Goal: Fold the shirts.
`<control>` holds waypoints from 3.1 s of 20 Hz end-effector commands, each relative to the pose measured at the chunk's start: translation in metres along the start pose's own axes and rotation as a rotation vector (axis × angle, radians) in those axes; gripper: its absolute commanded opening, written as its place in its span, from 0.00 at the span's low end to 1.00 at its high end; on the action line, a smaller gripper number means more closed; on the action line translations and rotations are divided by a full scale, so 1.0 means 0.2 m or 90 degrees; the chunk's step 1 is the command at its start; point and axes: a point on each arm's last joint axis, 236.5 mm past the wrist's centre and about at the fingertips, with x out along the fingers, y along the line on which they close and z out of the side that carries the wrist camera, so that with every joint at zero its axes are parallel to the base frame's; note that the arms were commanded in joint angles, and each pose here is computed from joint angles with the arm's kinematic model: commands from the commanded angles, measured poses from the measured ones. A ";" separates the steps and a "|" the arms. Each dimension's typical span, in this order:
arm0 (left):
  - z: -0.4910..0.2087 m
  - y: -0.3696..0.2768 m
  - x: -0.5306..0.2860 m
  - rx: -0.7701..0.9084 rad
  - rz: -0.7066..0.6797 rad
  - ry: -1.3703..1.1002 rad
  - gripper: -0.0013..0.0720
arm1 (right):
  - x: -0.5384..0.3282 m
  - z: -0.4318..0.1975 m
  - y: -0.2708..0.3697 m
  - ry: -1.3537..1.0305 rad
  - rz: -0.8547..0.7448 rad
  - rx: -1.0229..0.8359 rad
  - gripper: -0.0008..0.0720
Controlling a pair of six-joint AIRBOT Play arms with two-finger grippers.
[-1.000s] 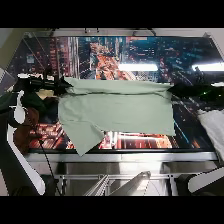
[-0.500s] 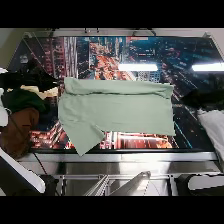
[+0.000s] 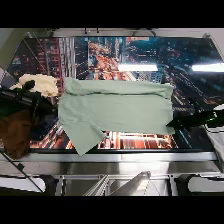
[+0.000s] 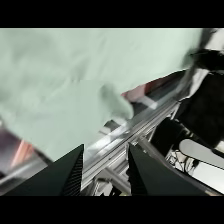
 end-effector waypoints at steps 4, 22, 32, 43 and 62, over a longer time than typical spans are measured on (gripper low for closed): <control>-0.36 0.26 0.29 -0.134 0.074 -0.021 0.42 | 0.09 0.07 0.06 -0.042 0.000 -0.047 0.04; -0.19 0.09 0.64 -0.032 0.023 -0.140 0.05 | 0.08 -0.06 0.18 0.023 0.066 -0.052 0.04; -0.67 0.08 0.41 -0.090 -0.015 -0.068 0.05 | -0.30 -0.19 -0.06 -0.011 -0.054 0.095 0.04; -0.30 -0.37 -0.18 0.099 0.013 -0.386 0.05 | -0.44 0.16 0.28 -0.208 0.057 0.021 0.04; 0.59 -0.24 0.21 0.120 -0.024 -0.026 0.43 | -0.30 0.77 0.23 -0.301 -0.101 -0.149 0.73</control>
